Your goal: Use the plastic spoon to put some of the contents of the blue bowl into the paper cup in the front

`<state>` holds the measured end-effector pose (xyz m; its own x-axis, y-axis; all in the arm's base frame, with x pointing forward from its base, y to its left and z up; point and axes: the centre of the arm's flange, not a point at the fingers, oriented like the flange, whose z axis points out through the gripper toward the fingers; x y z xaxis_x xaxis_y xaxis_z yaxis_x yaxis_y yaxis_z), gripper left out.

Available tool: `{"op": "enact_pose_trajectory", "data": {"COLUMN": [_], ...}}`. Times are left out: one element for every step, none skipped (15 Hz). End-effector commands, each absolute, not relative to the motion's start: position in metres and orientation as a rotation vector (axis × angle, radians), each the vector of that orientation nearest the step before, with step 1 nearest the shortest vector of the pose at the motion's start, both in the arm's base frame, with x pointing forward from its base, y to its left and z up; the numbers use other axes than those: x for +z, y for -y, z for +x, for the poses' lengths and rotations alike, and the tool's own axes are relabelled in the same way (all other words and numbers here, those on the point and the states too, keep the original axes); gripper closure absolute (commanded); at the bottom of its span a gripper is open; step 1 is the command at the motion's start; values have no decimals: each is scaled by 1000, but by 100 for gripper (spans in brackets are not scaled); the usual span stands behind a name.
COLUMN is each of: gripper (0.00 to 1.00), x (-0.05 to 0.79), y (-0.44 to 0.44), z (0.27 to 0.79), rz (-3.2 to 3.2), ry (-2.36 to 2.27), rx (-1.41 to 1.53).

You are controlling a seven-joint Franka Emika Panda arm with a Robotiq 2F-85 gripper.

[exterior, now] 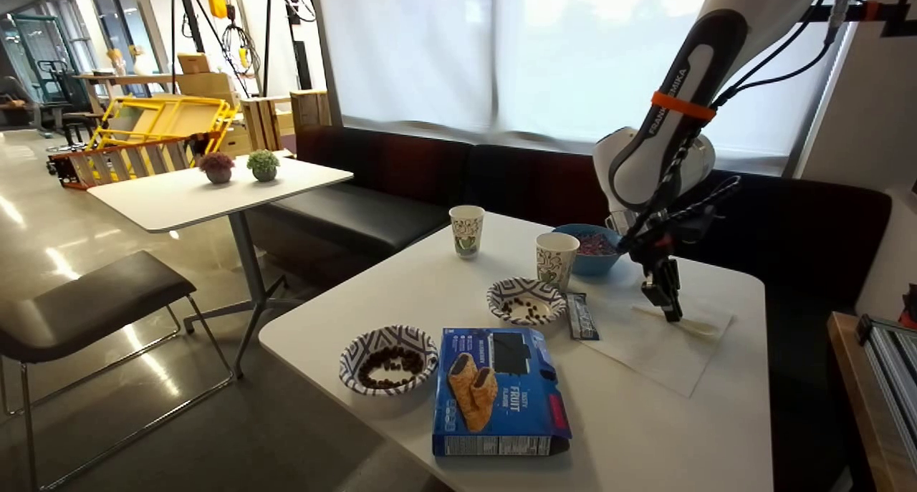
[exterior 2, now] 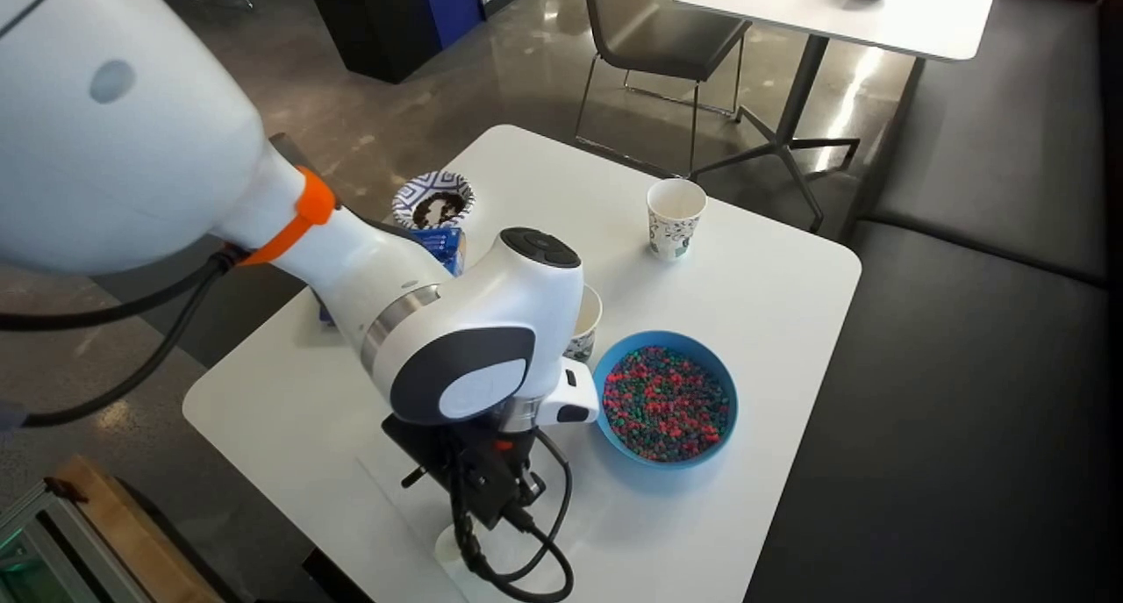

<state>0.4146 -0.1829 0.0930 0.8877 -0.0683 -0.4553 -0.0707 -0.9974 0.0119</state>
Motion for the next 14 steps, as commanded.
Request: {"op": "enact_pose_trajectory", "data": {"gripper": [97, 97, 97, 97, 97, 97, 97, 97, 97, 97, 97, 97, 97, 97], "x": [123, 134, 147, 156, 168, 180, 191, 202, 211, 219, 224, 227, 230, 232], "y": [174, 171, 167, 165, 163, 163, 164, 165, 167, 171, 175, 179, 184, 188], "z": [418, 423, 429, 436, 445, 454, 463, 470, 476, 482, 487, 493, 498, 502], "rz": [-3048, -3057, -3043, -3050, -3054, -3042, -3057, -3045, -3058, -3072, -3083, -3091, -3108, -3124], "ry": [-147, -172, -171, -200, -259, -300, -331, -381, -413, -446, -480, -501, -524, -552], "rx": [714, 640, 553, 469, 408, 352, 254, 193, 110, 27, -51, -135, -217, -306]}}
